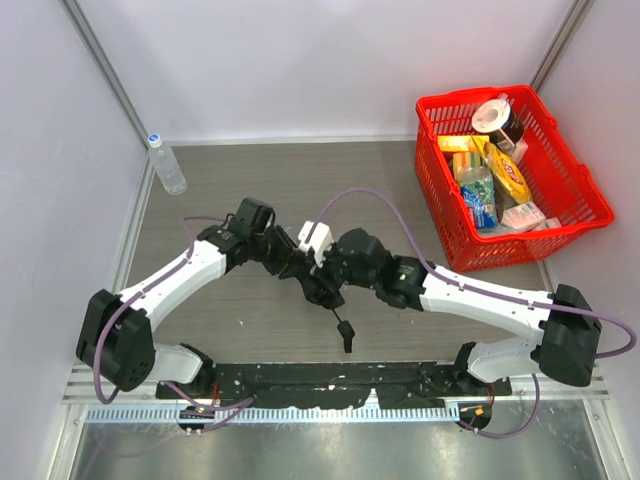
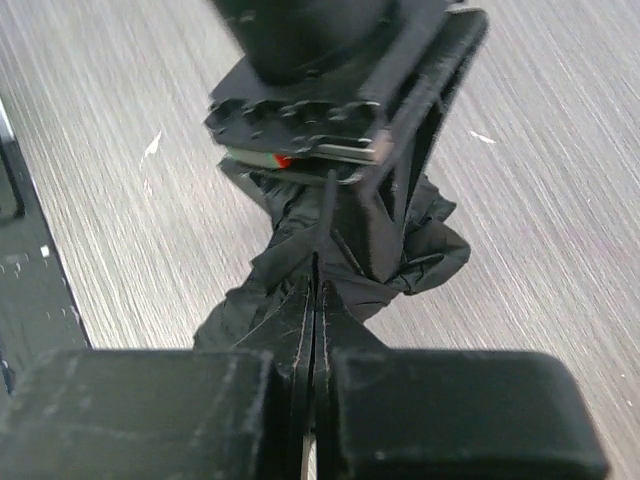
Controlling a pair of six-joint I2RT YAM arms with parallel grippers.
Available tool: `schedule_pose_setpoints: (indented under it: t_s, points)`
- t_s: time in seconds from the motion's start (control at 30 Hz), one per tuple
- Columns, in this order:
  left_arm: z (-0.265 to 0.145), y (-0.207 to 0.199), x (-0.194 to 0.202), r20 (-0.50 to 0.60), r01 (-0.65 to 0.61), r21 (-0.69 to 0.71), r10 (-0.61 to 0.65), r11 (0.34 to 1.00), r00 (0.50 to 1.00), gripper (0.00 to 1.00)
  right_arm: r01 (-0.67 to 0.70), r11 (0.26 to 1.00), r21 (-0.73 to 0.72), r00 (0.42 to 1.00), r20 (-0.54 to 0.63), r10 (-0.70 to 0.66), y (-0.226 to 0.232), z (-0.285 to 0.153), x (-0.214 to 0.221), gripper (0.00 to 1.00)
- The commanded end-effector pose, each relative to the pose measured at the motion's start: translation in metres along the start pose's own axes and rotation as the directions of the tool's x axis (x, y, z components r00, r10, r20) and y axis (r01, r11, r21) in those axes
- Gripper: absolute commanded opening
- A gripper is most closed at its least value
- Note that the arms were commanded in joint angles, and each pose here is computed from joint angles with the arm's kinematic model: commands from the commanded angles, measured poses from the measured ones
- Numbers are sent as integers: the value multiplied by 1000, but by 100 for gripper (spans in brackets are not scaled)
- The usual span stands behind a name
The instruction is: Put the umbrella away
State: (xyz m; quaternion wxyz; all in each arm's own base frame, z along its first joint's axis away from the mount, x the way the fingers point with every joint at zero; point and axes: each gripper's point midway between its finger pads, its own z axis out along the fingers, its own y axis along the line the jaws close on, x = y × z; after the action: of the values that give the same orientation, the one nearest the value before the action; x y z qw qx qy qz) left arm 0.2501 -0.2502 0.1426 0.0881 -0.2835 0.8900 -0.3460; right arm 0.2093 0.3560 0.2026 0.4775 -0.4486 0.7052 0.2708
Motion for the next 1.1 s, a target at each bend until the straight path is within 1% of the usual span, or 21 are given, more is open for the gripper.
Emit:
schedule_pose_setpoints:
  t_s: [0.0,0.03,0.07,0.13,0.23,0.27,0.33,0.4,0.5,0.53,0.57,0.63,0.7,0.8,0.87,0.9,1.0,1.07]
  points:
    - [26,44,-37,142,67,-203,-38,977,989,0,265,954,-140,886,425,-184,75,-37,-135,1]
    - [27,46,-37,136,71,-217,-42,974,990,0,286,950,-122,882,421,-211,75,-34,-134,1]
    - [28,45,-36,128,72,-224,-44,972,991,0,297,946,-132,896,382,-228,78,-27,-129,1]
    - [27,43,-35,123,67,-232,-39,970,992,0,338,932,-134,902,329,-280,83,-18,-120,1]
    - [25,42,-30,108,49,-259,-21,965,994,0,405,902,-148,895,266,-358,88,-8,-105,1]
    - [23,41,-27,103,44,-269,-17,962,995,0,418,895,-159,898,218,-381,87,-2,-98,1]
    - [20,40,-22,87,32,-284,-7,958,996,0,454,874,-175,888,166,-428,91,4,-91,1]
    - [17,43,-17,68,21,-319,1,947,998,0,500,848,-176,866,119,-486,94,10,-81,1]
    - [9,40,-9,43,-2,-358,19,934,999,0,561,814,-151,825,18,-565,93,20,-64,1]
    - [6,41,-6,39,-5,-369,20,929,999,0,575,805,-150,814,2,-581,94,19,-67,1]
    - [4,38,0,28,-12,-363,24,932,999,0,600,785,-150,791,-28,-611,97,24,-60,1]
    - [0,33,7,12,1,-353,3,936,1000,0,653,743,-145,741,-81,-667,100,27,-54,1]
    - [-7,27,10,4,-7,-348,9,938,1000,0,706,691,-155,678,-133,-723,105,26,-47,1]
    - [-23,23,7,13,-11,-402,17,915,1000,0,772,611,-176,595,-140,-792,121,26,-40,1]
    - [-28,18,13,-13,-6,-412,1,911,1000,0,794,587,-159,561,-179,-808,119,31,-36,1]
    - [-31,20,16,-19,3,-422,-12,907,1000,0,798,583,-155,555,-191,-810,118,32,-39,1]
    - [-35,17,26,-55,10,-385,-34,923,998,0,829,544,-132,507,-231,-830,109,33,-33,2]
    - [-37,20,30,-60,14,-390,-41,921,997,0,832,537,-141,504,-214,-837,113,33,-34,5]
